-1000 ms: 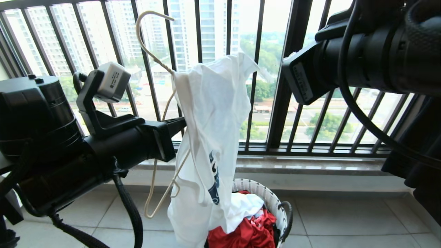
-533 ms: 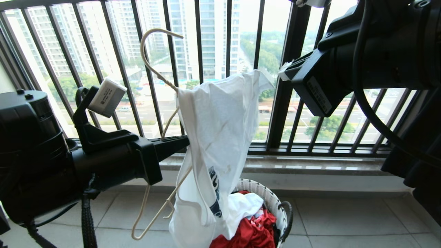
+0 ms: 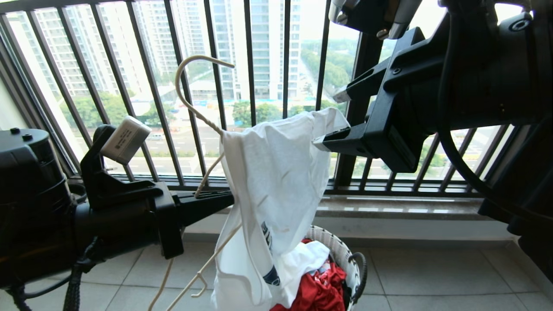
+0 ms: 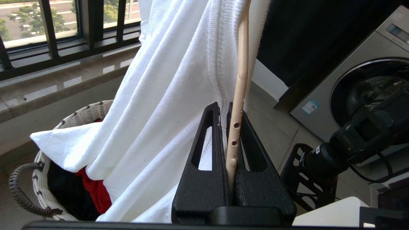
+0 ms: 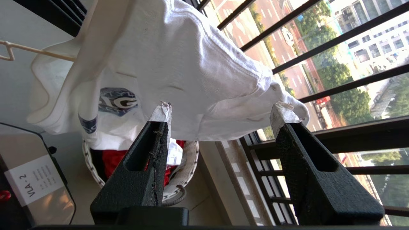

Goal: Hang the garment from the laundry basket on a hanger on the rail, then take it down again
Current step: Hang the clothes on the clothes rack

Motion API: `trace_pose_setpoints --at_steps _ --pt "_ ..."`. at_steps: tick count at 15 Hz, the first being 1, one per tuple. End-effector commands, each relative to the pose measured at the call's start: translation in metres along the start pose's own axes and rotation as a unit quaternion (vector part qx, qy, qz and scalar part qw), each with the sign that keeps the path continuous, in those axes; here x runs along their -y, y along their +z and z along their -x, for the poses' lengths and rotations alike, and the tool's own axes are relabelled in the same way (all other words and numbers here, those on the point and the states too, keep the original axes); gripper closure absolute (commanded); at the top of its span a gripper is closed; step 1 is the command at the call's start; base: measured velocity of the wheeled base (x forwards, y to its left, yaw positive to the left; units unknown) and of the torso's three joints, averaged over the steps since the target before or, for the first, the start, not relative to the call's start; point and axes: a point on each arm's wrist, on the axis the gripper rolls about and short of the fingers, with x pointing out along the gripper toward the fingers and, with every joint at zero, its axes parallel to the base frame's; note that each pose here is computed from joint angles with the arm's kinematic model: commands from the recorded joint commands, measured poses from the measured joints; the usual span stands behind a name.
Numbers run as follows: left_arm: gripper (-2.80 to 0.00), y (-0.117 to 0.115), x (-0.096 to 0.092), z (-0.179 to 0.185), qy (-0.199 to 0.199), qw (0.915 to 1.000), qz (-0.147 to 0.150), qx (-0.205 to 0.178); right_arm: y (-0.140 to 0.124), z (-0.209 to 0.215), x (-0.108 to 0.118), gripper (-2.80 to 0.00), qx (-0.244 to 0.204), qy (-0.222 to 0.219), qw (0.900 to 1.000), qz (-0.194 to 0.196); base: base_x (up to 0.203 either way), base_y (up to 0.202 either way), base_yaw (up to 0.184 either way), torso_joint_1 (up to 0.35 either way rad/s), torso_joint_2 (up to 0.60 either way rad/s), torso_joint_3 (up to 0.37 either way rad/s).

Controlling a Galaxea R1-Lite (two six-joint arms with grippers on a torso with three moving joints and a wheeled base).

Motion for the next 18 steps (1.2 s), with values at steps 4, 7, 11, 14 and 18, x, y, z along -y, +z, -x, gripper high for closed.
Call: trace_pose_setpoints --at_steps 4,7,11,14,18 --pt "0.0 0.004 0.016 0.02 -0.046 0.9982 0.013 -0.037 -0.004 -0.015 0.007 -2.8 0.033 0.088 0.995 0.024 0.0 0.0 0.0 0.0 0.0 0.0" --pt "0.0 0.005 0.018 0.022 -0.058 0.9975 0.013 -0.039 -0.01 -0.017 0.0 -2.8 0.028 0.154 0.987 0.024 0.0 0.0 0.0 0.0 0.0 0.0" --pt "0.0 0.005 0.025 0.031 -0.088 0.9951 0.012 -0.045 -0.008 -0.033 -0.003 -2.8 0.043 0.172 0.984 0.022 0.0 0.0 0.0 0.0 0.0 0.0" --pt "0.0 0.005 0.027 0.032 -0.098 0.9938 0.014 -0.051 -0.003 -0.046 -0.002 -2.8 0.066 0.158 0.985 0.027 0.0 0.0 0.0 0.0 0.0 0.0" --pt "0.0 0.007 0.03 0.037 -0.101 0.994 0.006 -0.042 -0.004 -0.059 -0.007 -2.8 0.06 0.171 0.983 0.033 0.0 0.0 0.0 0.0 0.0 0.0"
